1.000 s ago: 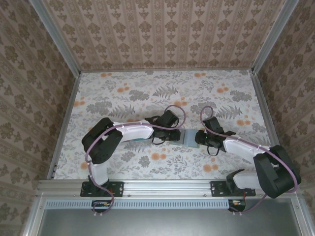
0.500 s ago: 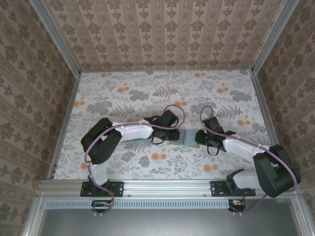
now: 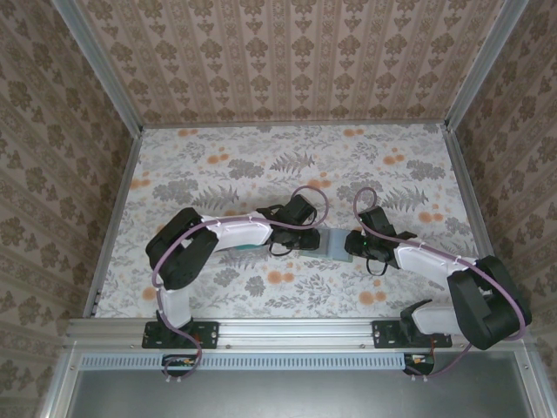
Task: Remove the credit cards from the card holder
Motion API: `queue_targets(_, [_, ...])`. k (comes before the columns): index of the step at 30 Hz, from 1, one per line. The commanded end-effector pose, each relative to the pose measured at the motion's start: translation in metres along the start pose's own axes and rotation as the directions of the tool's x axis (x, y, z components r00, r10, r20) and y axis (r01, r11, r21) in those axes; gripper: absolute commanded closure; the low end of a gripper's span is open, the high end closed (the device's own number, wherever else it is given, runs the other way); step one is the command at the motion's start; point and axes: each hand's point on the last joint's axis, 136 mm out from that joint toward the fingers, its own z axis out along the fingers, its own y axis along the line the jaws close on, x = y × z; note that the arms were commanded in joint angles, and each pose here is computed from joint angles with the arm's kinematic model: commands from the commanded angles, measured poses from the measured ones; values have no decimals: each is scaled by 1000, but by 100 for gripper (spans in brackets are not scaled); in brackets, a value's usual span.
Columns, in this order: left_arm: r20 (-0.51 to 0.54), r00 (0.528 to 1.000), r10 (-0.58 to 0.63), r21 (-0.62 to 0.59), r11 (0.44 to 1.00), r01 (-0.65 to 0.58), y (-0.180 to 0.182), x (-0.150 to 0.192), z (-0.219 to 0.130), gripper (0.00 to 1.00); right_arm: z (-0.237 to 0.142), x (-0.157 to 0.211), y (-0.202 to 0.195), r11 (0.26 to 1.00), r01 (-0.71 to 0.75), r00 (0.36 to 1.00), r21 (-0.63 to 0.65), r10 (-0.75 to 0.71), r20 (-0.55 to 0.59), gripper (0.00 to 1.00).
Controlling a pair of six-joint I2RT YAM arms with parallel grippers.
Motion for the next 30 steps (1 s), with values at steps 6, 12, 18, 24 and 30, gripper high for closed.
queue_targets(6, [21,1000,7,182,983,-11,-34,-4,-7,66,3,6,0,1000,-13,999,1,13,-43,73])
queue_targets(12, [18,1000,7,192,981,-10,-35,-5,-6,64,4,7,0,1000,-13,999,1,13,-43,73])
queue_targets(18, [59,998,26,294,955,-42,-59,-13,-16,61,3,6,0,1000,-14,999,2,14,-43,73])
queue_targets(24, [53,997,60,362,929,-75,-85,-14,-13,61,-4,2,-3,999,-35,999,10,35,-16,72])
queue_targets(30, [40,996,78,385,919,-87,-99,-10,-8,61,-23,-10,-8,998,-58,997,13,57,59,70])
